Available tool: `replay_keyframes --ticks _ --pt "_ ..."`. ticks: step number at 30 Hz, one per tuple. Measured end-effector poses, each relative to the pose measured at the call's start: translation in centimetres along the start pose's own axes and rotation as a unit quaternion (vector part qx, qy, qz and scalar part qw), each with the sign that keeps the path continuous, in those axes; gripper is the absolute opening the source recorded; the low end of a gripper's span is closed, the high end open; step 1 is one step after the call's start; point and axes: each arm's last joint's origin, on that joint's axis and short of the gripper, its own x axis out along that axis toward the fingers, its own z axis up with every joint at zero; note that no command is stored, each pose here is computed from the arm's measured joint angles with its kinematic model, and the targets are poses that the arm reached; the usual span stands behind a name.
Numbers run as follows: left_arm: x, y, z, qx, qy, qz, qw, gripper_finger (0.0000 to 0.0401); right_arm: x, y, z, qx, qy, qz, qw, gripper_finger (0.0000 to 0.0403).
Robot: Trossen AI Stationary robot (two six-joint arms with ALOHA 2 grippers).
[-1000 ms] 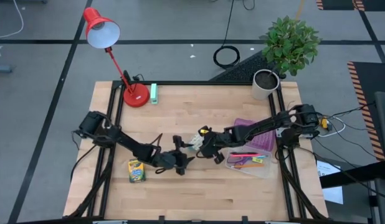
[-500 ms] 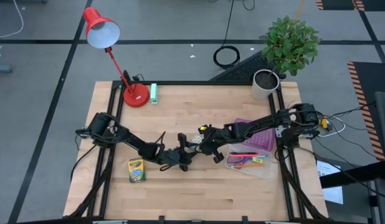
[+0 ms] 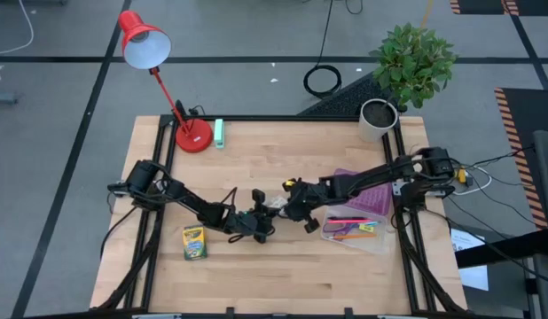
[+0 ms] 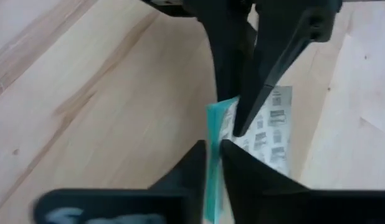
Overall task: Pack school essentials
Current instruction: Put the sticky notes into the supply box
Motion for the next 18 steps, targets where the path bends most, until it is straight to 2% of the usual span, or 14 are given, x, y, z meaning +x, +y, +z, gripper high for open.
replay_keyframes --ticks 5,10,14,18 --pt "0.0 0.1 -0.1 -0.014 0.006 0.012 1.0 0.0023 -1.8 1.0 0.7 -0.01 0.045 -0.068 0.997 0.0147" --pt "0.1 0.2 0.1 -0.021 0.001 0.016 1.0 0.0012 -3.9 1.7 1.7 0.024 0.042 -0.123 0.991 0.0234" --pt "-0.4 0.7 0.8 -0.027 -0.016 0.02 0.999 0.0025 -4.3 3.0 1.7 0.022 0.038 -0.147 0.988 0.0268" --pt "-1.4 1.4 2.0 -0.02 -0.039 0.024 0.999 0.0014 -3.8 4.4 1.7 -0.001 0.012 -0.183 0.983 0.0282"
